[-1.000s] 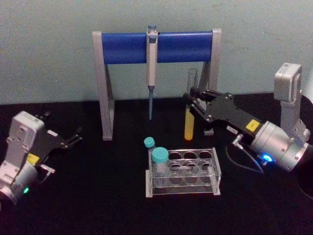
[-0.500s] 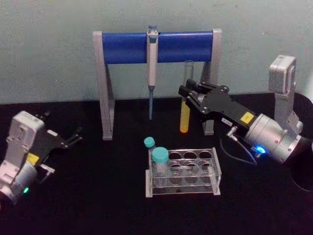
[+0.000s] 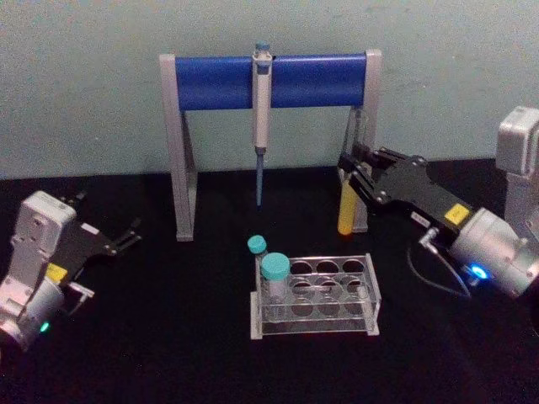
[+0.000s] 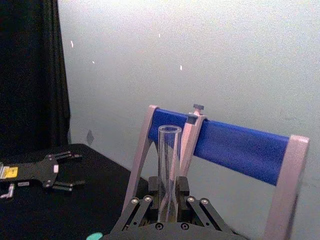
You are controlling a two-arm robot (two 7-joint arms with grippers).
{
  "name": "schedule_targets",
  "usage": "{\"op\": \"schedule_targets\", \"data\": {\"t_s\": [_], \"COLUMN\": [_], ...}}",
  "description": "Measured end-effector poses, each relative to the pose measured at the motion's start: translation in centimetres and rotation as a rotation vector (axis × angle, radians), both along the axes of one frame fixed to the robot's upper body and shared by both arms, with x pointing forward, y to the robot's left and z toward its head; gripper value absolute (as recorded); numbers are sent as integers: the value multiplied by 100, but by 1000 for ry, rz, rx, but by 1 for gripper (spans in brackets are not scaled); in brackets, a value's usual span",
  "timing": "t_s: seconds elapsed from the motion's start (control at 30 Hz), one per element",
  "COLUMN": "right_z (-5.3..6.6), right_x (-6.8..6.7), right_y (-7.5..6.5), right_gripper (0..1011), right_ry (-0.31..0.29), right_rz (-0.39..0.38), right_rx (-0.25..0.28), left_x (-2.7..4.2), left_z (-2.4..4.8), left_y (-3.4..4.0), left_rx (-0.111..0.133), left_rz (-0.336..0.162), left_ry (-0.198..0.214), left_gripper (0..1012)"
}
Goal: Pick up the test tube from the test tube rack, shake it, then place it back into the test tube rack.
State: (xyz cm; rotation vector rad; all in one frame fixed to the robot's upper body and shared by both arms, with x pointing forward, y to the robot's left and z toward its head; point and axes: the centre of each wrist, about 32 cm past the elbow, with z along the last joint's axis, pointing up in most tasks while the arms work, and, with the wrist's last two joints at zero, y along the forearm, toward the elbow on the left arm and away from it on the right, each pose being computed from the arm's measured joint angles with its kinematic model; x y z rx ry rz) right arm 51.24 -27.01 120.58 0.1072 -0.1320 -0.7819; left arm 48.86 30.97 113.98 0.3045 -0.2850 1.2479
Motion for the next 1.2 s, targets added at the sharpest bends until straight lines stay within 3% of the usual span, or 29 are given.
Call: {"op": "schedule_targets", "data": {"t_s": [0.2,0.47,0.57,0.8,1.0,1.2], "right_z": [-24,-70,-98,-160,-199,-196], "right_x": [-225,-291,-226,2,177,225], "right_y": [-17,105,193,303,300,236], "right_gripper": [222,222,222,222,222,222], "right_ry": [27,48,43,29,21,17], "right_rz": [9,84,117,111,69,29], "right_rx": [-2,22,39,60,65,62], "left_x": [0,0,0,0,0,0], "left_z": [0,0,0,0,0,0], "left_y": [0,0,0,0,0,0], "left_rx": [0,0,0,0,0,0], "left_rz": [0,0,0,0,0,0], "left_ry": [0,0,0,0,0,0], "left_gripper": [1010,1010,1010,1010,1010,1010]}}
